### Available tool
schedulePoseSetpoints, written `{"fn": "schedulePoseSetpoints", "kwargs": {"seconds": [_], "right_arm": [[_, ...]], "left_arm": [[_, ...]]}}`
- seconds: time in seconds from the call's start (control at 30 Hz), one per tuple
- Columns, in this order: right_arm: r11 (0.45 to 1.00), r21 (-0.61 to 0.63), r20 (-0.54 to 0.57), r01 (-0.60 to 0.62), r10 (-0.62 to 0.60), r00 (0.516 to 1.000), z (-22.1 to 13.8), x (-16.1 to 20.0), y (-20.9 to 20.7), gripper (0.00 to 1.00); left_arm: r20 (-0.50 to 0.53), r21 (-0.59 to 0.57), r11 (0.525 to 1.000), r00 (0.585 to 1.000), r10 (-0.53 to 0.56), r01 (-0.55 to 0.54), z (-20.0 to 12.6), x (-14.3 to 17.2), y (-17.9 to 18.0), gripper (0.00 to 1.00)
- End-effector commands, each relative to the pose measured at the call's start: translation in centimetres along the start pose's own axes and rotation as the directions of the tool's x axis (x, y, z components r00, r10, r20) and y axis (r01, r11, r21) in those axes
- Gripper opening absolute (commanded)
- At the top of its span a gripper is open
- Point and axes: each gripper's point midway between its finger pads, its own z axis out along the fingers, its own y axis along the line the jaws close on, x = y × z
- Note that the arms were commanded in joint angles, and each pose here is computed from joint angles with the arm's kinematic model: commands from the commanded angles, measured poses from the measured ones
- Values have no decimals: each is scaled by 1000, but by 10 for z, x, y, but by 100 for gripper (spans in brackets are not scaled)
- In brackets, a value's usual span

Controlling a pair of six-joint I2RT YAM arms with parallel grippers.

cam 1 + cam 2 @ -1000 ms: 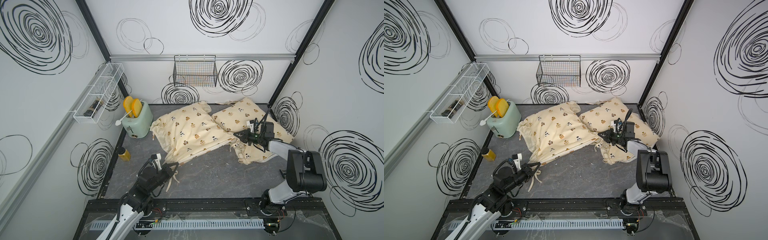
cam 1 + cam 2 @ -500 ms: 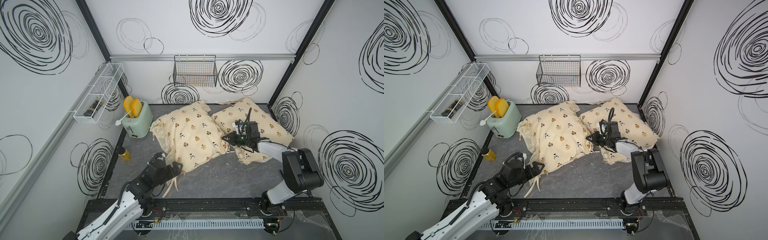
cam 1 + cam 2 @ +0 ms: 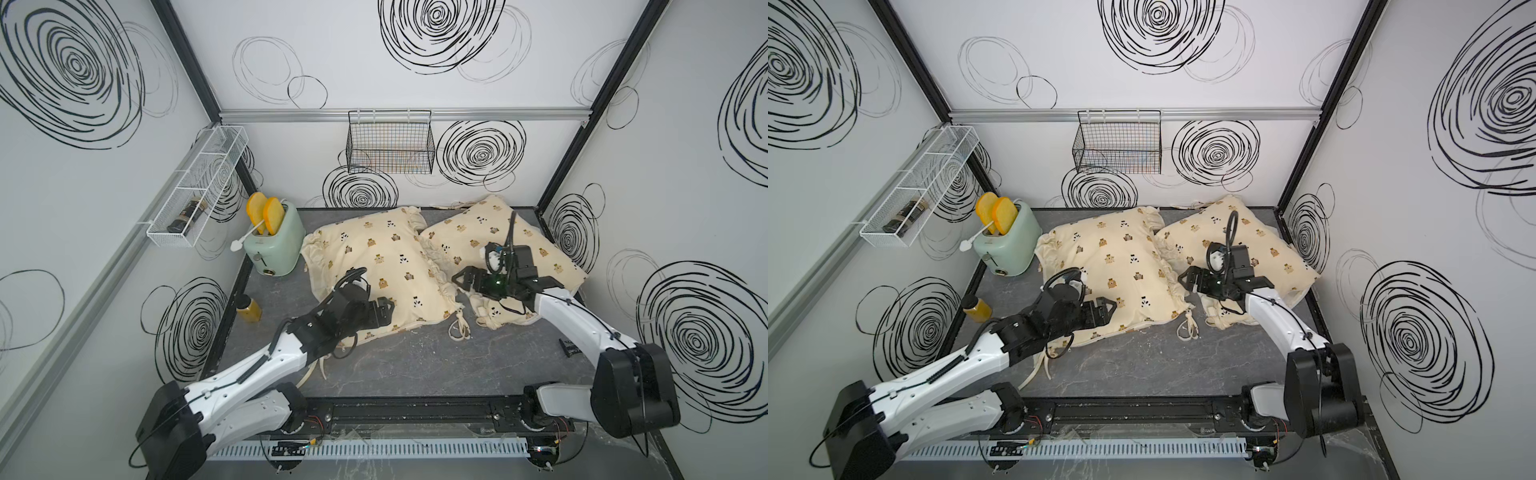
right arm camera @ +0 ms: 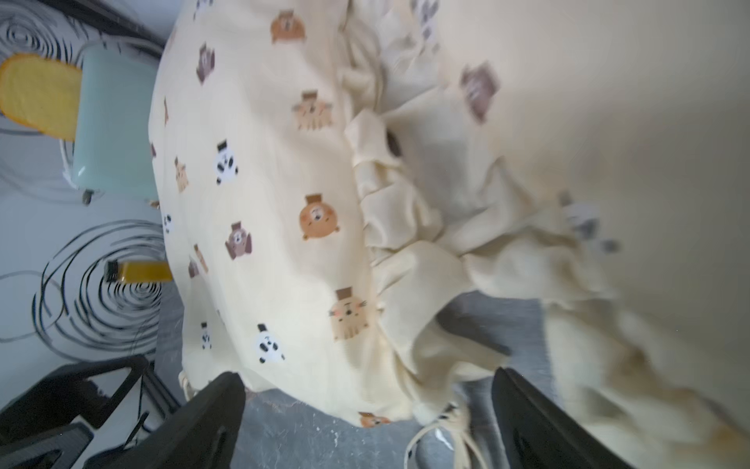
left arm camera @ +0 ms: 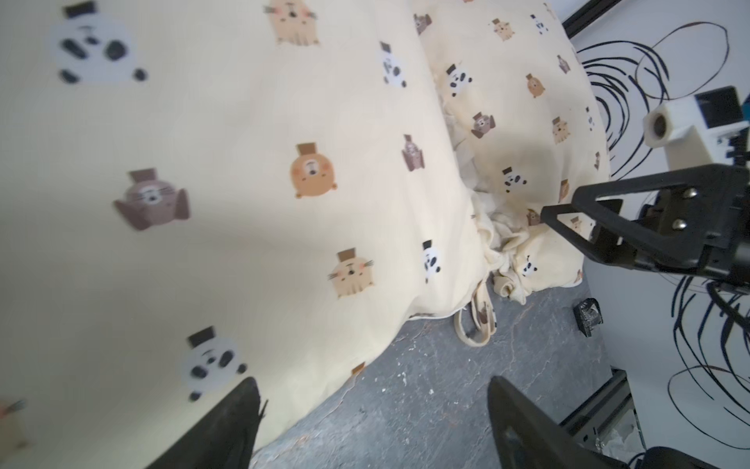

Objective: Zip up pillowcases
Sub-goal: Place the pillowcase at the center of the board, then adjust the pillowcase at the center of the board, then move the pillowcase to the center of the board.

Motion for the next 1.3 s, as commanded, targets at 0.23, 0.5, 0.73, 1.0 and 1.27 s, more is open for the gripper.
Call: {"fn": "schedulePoseSetpoints", "kwargs": {"seconds": [0.23,0.5,0.73,1.0,1.27], "right_arm": [[883,443,243,-152,45,969,-47,-86,-134,84],[819,541,45,-192,199,979,2,-57,-192,74],[904,415,-115,-100,161,980,50,7,-130,64],[969,239,-171,-69,112,979,57,26,-56,62],[978,205,-111,-44,67,992,7,2,-30,86]], "left_arm": [[34,26,994,994,102,-103,76,-31,-17,84],[-82,-181,967,983,166,-179,101,-7,60,68],[-69,-287,949,991,112,-128,88,-11,115,60],[-9,-414,851,936,352,-324,36,-63,64,50],[-76,193,972,985,155,-138,43,15,-96,45]]}}
